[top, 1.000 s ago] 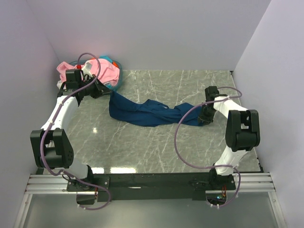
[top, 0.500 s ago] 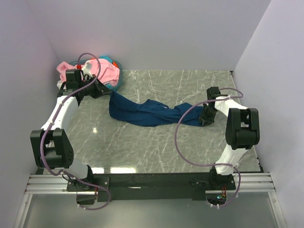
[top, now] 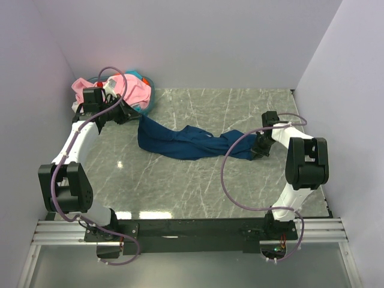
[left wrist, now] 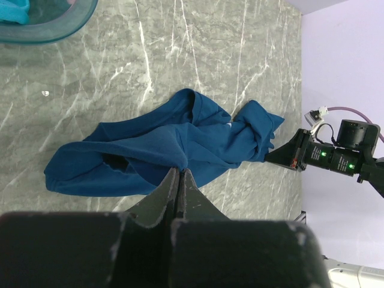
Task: Fold and stack the t-shirts
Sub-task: Flatten the tshirt out
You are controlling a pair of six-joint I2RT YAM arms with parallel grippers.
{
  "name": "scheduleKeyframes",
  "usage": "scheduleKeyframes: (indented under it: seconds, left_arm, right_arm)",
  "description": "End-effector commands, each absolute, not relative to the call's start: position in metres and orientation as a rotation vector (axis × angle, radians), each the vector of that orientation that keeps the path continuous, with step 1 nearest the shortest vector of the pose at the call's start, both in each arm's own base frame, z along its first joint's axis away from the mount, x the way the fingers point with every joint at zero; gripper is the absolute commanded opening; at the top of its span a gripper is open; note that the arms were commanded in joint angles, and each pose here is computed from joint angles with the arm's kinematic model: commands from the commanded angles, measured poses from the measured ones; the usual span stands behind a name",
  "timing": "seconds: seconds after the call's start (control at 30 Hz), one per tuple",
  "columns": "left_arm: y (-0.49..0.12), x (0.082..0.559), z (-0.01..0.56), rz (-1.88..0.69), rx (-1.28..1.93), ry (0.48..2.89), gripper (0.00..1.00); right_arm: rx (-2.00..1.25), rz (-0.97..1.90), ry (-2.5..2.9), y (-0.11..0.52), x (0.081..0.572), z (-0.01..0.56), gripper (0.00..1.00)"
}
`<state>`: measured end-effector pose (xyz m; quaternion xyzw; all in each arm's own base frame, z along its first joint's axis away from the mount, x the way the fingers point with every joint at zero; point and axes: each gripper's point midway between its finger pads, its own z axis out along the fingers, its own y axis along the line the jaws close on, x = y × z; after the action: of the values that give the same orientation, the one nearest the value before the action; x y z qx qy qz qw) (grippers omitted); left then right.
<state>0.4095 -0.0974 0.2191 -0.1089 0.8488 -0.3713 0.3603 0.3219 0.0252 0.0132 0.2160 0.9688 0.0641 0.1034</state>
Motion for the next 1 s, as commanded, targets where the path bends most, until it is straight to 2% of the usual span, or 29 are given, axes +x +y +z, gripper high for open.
scheduleKeyframes:
  seconds: [0.0, 0.13, 0.33, 0.57, 0.8, 0.97]
  left_arm:
    - [-0.100, 0.415, 0.237, -0.957, -0.218, 2.139, 0.00]
    - [-0.097, 0.419, 0.243, -0.938, -0.226, 2.128, 0.00]
    - [-0.091, 0.425, 0.282, -0.892, -0.242, 2.046, 0.00]
    - [-0.082, 0.410, 0.377, -0.841, -0.257, 1.814, 0.00]
    - [-0.069, 0.376, 0.475, -0.788, -0.284, 1.574, 0.00]
    - [-0.062, 0.343, 0.540, -0.769, -0.277, 1.398, 0.00]
  right_arm:
    - [0.622, 0.247, 2.860, 0.032, 0.319, 0.018, 0.00]
    - [0.586, 0.259, 2.832, 0.032, 0.323, 0.050, 0.00]
    - [0.544, 0.286, 2.664, 0.029, 0.339, 0.141, 0.00]
    - [0.491, 0.260, 2.400, 0.020, 0.339, 0.271, 0.00]
    - [0.457, 0.272, 1.993, 0.012, 0.307, 0.392, 0.00]
    - [0.415, 0.268, 1.741, 0.006, 0.280, 0.454, 0.00]
